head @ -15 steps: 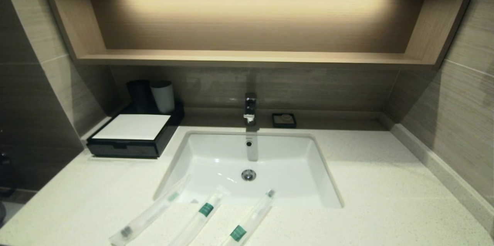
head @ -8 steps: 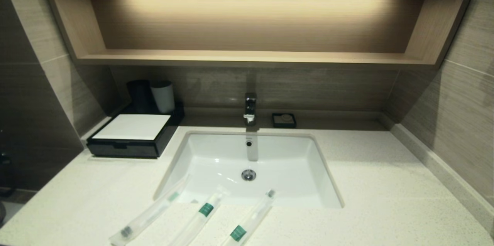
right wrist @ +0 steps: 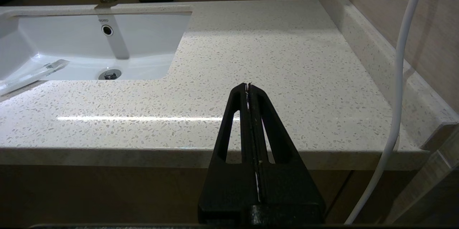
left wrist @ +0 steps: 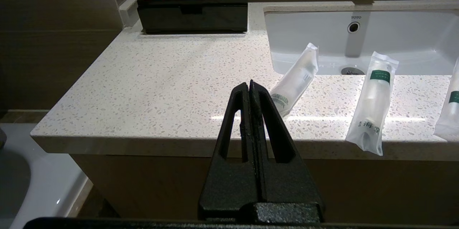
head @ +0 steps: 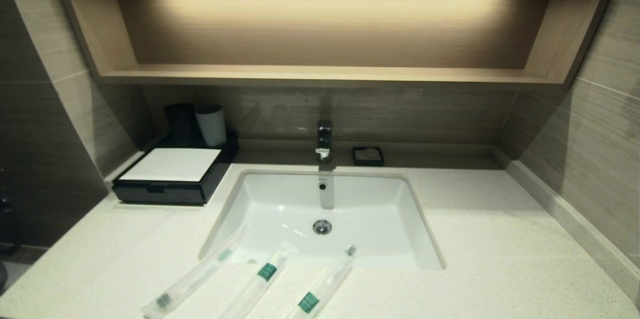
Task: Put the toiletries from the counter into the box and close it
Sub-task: Open the drawer
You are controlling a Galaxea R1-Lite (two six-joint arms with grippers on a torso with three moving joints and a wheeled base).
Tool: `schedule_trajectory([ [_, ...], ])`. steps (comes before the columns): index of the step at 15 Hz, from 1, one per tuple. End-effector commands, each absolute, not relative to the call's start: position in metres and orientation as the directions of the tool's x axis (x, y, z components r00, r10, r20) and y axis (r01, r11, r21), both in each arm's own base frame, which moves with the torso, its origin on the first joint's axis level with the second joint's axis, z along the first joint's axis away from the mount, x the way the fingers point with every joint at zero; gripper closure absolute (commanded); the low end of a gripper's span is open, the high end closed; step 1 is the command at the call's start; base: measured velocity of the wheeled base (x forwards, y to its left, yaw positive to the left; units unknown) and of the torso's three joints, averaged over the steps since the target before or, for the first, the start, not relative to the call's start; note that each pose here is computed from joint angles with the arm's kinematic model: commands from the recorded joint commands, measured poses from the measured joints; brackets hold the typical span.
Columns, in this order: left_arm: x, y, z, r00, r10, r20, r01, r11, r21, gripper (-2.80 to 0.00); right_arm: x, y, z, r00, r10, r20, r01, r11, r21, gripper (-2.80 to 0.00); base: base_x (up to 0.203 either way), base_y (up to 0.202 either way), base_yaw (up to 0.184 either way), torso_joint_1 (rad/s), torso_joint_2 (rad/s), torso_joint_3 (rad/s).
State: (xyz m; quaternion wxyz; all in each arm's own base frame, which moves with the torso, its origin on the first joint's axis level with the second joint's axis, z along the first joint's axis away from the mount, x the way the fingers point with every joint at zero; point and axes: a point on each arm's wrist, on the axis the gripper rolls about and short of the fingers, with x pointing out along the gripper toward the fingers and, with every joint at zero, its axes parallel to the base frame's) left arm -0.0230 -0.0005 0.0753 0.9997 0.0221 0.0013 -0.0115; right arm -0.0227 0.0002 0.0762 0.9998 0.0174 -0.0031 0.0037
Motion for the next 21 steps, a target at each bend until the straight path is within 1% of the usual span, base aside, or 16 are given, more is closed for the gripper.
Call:
schedule_trajectory([
  [1,-0.023,-0.001,0.075,1.000,-0.023,-0.003,0.023,0.999,0.044,0.00,-0.023,0.000,0.076,1.000,0.008,0.006,-0.008,0.999,0.035,0.00,0.000,0.000,0.000,0.000,0.00,0.000],
  [8,-0.023,0.000,0.076,1.000,-0.014,-0.002,0.014,0.999,0.043,0.00,-0.023,0.000,0.076,1.000,0.008,0.006,-0.008,0.999,0.035,0.00,0.000,0.000,0.000,0.000,0.00,0.000],
  [10,-0.025,0.000,0.083,1.000,-0.009,0.022,0.008,0.999,0.043,0.00,-0.023,0.000,0.076,1.000,0.006,0.006,-0.007,0.999,0.041,0.00,0.000,0.000,0.000,0.000,0.00,0.000],
  [16,-0.053,0.000,0.135,0.992,-0.021,0.126,0.015,0.999,0.045,0.00,-0.023,0.000,0.076,1.000,0.002,0.006,-0.002,0.999,0.043,0.00,0.000,0.000,0.000,0.000,0.00,0.000],
  [19,-0.073,-0.001,0.157,0.991,-0.023,0.130,0.016,0.998,0.056,0.00,-0.023,0.000,0.076,1.000,0.002,0.006,-0.002,0.999,0.043,0.00,0.000,0.000,0.000,0.000,0.00,0.000],
  [21,-0.077,-0.001,0.171,0.991,-0.023,0.129,0.013,0.997,0.076,0.00,-0.023,0.000,0.076,1.000,0.002,0.006,-0.002,0.999,0.041,0.00,0.000,0.000,0.000,0.000,0.00,0.000],
])
